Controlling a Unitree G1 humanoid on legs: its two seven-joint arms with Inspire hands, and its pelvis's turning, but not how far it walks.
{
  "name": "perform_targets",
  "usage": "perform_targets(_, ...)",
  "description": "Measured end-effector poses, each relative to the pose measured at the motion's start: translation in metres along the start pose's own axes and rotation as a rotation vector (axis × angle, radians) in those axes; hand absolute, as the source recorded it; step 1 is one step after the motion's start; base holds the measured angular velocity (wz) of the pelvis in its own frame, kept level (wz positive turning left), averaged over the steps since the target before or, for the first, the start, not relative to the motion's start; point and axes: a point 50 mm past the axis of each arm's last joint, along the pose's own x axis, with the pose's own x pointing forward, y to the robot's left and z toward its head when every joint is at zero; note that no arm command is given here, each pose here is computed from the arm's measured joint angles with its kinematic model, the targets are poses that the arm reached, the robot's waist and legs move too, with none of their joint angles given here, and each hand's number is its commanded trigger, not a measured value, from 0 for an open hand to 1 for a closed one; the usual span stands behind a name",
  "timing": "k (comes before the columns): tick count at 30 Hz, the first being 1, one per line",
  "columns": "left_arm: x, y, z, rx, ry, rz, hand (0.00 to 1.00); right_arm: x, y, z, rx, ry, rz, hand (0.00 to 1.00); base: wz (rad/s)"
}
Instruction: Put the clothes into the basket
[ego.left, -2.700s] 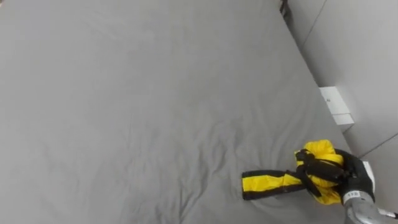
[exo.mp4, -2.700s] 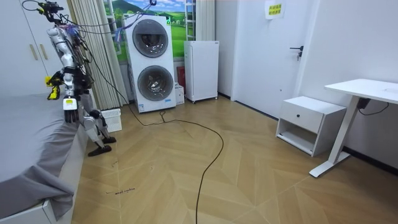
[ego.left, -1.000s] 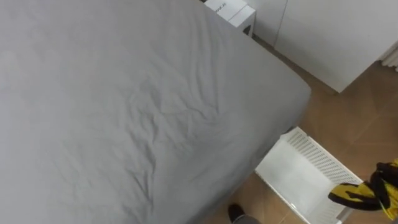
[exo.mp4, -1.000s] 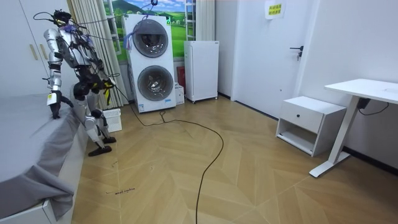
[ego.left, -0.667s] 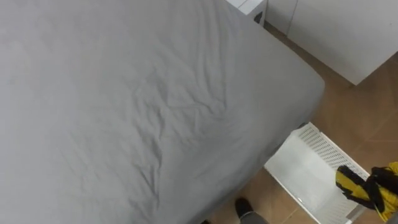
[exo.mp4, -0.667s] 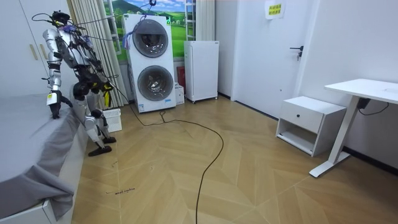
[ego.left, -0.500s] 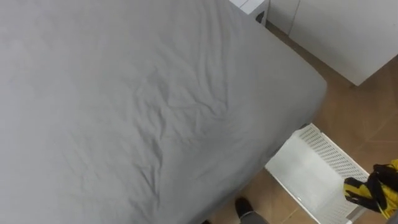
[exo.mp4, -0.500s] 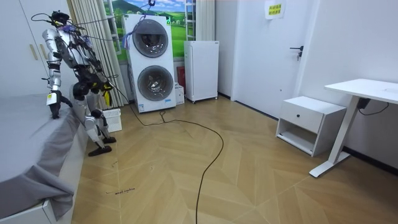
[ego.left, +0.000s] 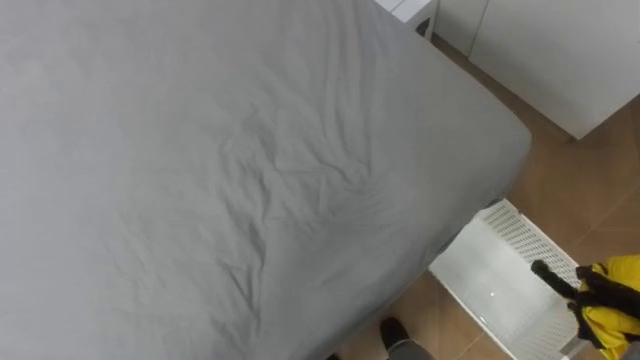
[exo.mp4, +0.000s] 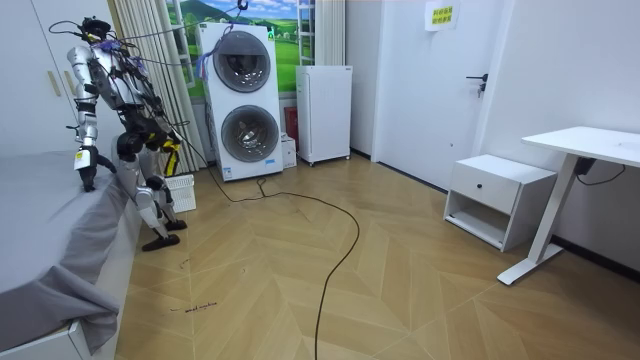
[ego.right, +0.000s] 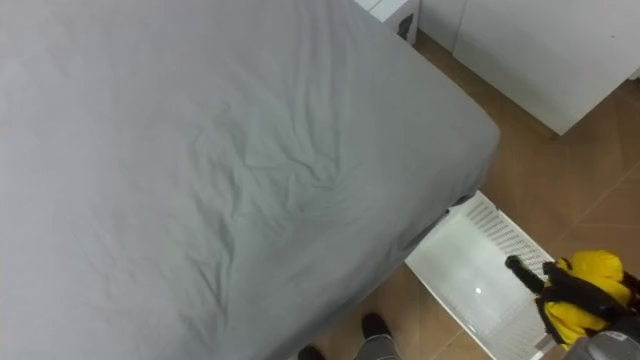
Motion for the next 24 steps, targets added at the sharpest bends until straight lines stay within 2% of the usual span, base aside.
perform_targets(10,0.000,0.000,0.001,-0.002,-0.010,0.001,0.00,0.000,0.002,0.000,0.022,0.008,0.022,0.00,0.06)
perform_targets(24,0.001,0.005,-0.004,0.002,0.000,0.008,0.00,-0.002,-0.009,-0.020,0.063,0.093,-0.013,0.00,0.07)
